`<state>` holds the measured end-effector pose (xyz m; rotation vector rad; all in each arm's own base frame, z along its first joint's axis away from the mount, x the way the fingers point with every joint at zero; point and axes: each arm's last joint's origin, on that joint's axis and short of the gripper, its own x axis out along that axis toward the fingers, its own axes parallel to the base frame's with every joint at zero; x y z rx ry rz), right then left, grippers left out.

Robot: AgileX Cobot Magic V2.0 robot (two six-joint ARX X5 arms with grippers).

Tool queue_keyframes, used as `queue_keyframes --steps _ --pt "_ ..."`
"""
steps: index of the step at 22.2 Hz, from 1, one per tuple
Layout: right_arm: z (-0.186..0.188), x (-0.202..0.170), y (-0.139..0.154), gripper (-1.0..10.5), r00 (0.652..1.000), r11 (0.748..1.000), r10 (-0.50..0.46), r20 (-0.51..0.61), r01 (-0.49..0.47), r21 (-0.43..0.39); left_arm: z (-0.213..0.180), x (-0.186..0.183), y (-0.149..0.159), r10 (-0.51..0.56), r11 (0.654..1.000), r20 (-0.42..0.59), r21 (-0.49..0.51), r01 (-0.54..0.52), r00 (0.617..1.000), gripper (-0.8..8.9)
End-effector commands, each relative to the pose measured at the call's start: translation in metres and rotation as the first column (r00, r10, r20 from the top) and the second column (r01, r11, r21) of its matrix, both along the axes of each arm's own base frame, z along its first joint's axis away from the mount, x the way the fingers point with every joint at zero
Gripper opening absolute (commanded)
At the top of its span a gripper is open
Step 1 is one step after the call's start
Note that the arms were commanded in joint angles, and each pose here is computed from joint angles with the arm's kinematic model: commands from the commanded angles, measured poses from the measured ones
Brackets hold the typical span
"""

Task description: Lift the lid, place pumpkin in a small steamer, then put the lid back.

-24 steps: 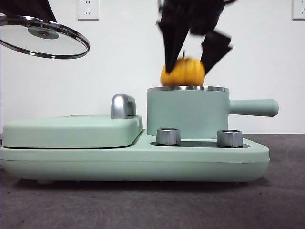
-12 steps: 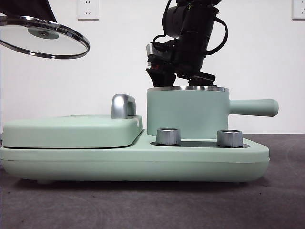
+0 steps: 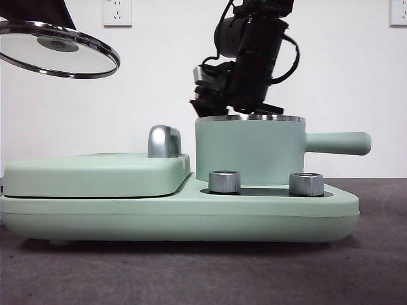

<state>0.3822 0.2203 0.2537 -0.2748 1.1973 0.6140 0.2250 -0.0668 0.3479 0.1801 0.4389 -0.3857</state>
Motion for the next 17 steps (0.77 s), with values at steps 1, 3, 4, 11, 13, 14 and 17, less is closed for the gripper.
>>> queue_keyframes --steps 1,3,4,11,13,14,17 --pt "-0.003 0.002 0.009 5.3 1.0 1.0 0.024 -0.002 -0.024 0.006 0.009 0.001 -0.001 -0.006 1.0 0.046 -0.009 0.007 0.999 0.11" --pt "0.007 -0.002 0.007 5.3 1.0 1.0 0.024 -0.003 -0.024 0.005 0.009 0.001 -0.001 -0.006 1.0 0.046 -0.009 0.006 0.999 0.11" --pt "0.016 -0.006 0.005 5.3 1.0 1.0 0.021 -0.002 -0.021 0.005 0.009 0.001 -0.001 -0.006 1.0 0.046 -0.01 0.006 0.999 0.11" --pt "0.091 -0.039 -0.016 4.1 0.99 0.996 0.007 0.138 -0.019 0.083 0.009 0.001 -0.001 -0.005 1.0 0.044 -0.012 0.005 0.999 0.11" --pt "0.109 -0.05 -0.025 4.0 0.987 0.995 -0.003 0.161 -0.013 0.098 0.009 0.001 -0.001 -0.005 1.0 0.043 -0.012 0.005 0.999 0.11" --pt "0.116 -0.057 -0.029 3.7 0.986 0.995 -0.004 0.167 -0.014 0.101 0.009 0.001 -0.001 -0.005 1.0 0.043 -0.012 0.005 0.999 0.11" --pt "0.133 -0.072 -0.037 3.4 0.973 0.991 -0.012 0.232 -0.02 0.134 0.009 0.001 -0.001 -0.002 1.0 0.041 -0.017 0.003 0.999 0.11"
